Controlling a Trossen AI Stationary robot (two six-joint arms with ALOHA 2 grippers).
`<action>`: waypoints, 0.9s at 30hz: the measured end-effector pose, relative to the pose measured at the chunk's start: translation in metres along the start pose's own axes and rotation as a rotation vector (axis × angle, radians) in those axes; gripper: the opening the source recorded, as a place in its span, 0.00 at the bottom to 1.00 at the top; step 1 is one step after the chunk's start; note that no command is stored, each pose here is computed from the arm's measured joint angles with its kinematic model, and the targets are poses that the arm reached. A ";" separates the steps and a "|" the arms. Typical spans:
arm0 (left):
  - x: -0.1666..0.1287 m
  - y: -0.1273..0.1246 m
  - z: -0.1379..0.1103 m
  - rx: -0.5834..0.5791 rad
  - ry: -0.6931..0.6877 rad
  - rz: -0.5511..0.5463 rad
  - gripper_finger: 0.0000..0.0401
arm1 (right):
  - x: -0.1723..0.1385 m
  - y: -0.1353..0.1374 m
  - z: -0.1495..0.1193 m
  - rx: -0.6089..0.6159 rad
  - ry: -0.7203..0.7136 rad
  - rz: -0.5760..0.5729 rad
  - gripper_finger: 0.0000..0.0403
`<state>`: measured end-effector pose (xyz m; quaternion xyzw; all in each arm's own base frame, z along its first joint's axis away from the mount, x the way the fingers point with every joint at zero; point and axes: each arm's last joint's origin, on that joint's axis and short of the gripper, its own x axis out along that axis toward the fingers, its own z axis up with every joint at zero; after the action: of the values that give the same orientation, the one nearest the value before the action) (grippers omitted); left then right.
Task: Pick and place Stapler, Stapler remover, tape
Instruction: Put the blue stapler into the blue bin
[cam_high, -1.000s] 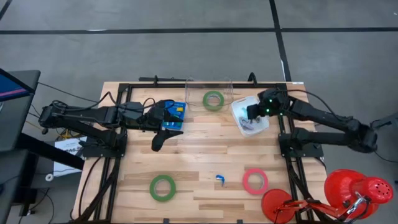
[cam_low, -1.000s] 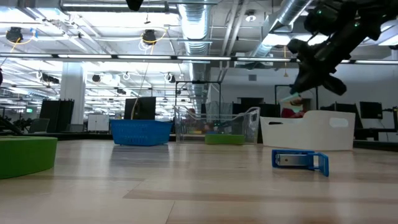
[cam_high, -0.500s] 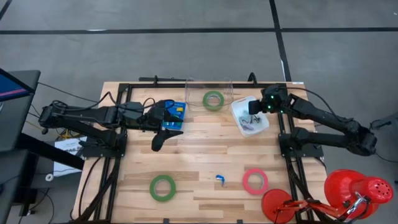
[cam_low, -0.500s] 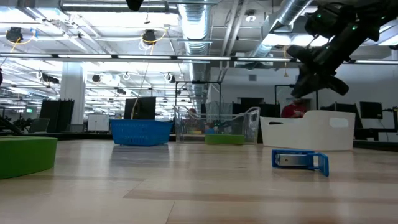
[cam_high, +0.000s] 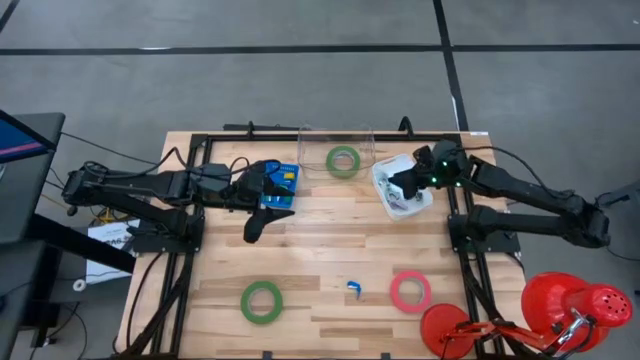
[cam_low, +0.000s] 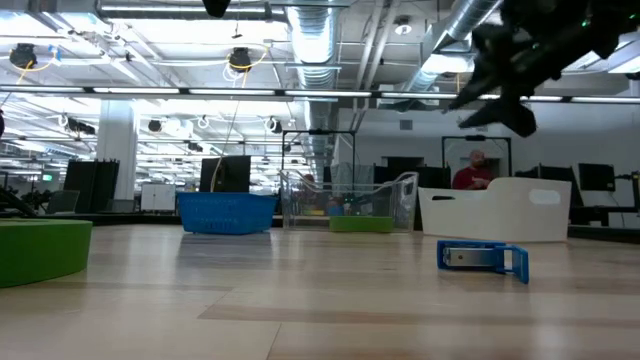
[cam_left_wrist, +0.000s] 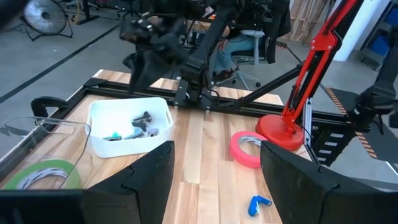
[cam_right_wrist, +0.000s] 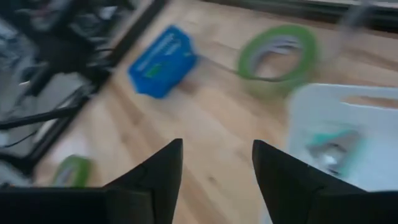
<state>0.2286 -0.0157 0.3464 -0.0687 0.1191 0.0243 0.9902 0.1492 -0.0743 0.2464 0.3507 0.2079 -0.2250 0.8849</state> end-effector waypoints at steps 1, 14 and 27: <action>0.000 0.000 0.000 0.000 0.000 0.000 0.57 | -0.002 0.004 -0.001 -0.013 -0.004 0.026 0.46; 0.000 0.000 0.000 0.000 0.000 0.000 0.57 | -0.013 0.058 -0.035 -0.205 0.113 0.356 0.39; 0.000 0.000 0.000 0.000 0.000 0.000 0.57 | 0.011 0.105 -0.083 -0.303 0.316 0.541 0.32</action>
<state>0.2286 -0.0158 0.3464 -0.0688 0.1190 0.0242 0.9902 0.1983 0.0507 0.2409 0.2884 0.2728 0.1081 0.9114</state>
